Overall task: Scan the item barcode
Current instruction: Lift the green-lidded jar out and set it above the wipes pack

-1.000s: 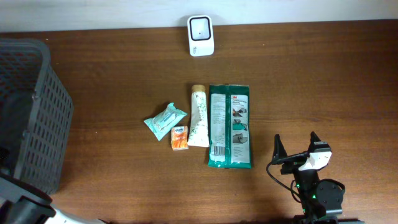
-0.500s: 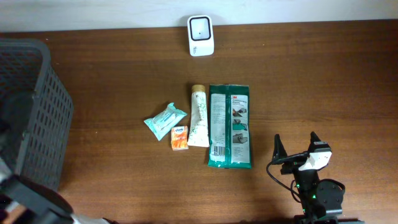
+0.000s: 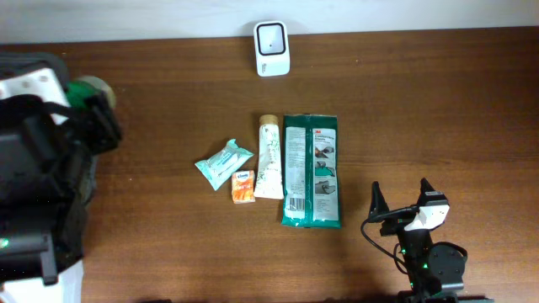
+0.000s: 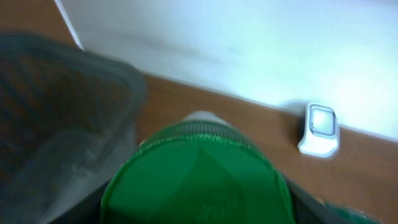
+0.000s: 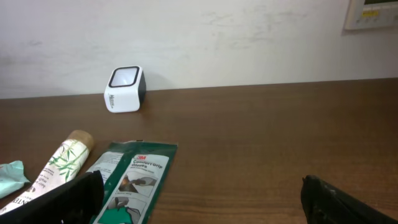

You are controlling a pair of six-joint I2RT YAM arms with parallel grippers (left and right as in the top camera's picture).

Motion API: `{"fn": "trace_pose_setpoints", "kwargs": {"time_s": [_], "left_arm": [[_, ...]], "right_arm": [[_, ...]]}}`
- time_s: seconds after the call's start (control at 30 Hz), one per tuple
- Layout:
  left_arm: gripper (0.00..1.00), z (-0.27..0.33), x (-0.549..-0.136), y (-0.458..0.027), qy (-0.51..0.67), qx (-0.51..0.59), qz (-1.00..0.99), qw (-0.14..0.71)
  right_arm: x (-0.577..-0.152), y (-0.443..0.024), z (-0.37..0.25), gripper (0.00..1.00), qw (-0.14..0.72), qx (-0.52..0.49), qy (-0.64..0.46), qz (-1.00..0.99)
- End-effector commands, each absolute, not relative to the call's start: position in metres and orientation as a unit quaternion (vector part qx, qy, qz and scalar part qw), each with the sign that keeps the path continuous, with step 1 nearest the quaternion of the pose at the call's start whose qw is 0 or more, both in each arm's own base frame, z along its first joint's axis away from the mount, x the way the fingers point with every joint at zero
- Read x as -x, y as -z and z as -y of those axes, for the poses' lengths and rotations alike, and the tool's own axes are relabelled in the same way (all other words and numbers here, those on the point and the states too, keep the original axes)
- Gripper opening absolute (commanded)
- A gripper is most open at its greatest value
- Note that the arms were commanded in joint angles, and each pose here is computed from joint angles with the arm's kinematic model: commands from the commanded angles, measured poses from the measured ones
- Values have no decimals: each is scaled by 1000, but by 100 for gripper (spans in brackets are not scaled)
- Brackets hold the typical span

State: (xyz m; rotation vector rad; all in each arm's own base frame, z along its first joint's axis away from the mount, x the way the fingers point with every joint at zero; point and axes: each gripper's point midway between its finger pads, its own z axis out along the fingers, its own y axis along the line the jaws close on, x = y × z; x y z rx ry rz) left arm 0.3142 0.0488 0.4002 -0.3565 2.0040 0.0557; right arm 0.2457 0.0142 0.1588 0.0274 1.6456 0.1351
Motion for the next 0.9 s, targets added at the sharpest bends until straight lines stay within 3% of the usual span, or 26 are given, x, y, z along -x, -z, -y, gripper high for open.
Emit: {"fn": "trace_pose_setpoints", "kwargs": {"time_s": [0.0,0.07,0.13,0.37,0.53,0.73,0.8,0.87], "left_arm": [[54,9,-321,-317,42,112,-916,382],[53,43,-327,-243,54,71,-959,268],[52,51,-334,-195,45,67,-974,212],[53,36,-362,-84,7,94,-986,138],[52,14,-414,-74,20,124,-969,211],[53,74,-412,-31,85,68,-981,162],[59,99,-403,-31,104,38,-983,149],[72,100,-403,-33,103,35,-983,147]], "right_arm": [[-246,-156,-13,98,677,-15,-60,-733],[-246,-156,-13,98,677,-15,-60,-733],[-246,-156,-13,98,677,-15,-60,-733],[-246,-156,-13,98,677,-15,-60,-733],[-246,-156,-13,98,677,-15,-60,-733],[-246,-156,-13,98,677,-15,-60,-733],[-246,-156,-13,98,677,-15,-60,-733],[-246,-156,-13,98,677,-15,-60,-733]]}}
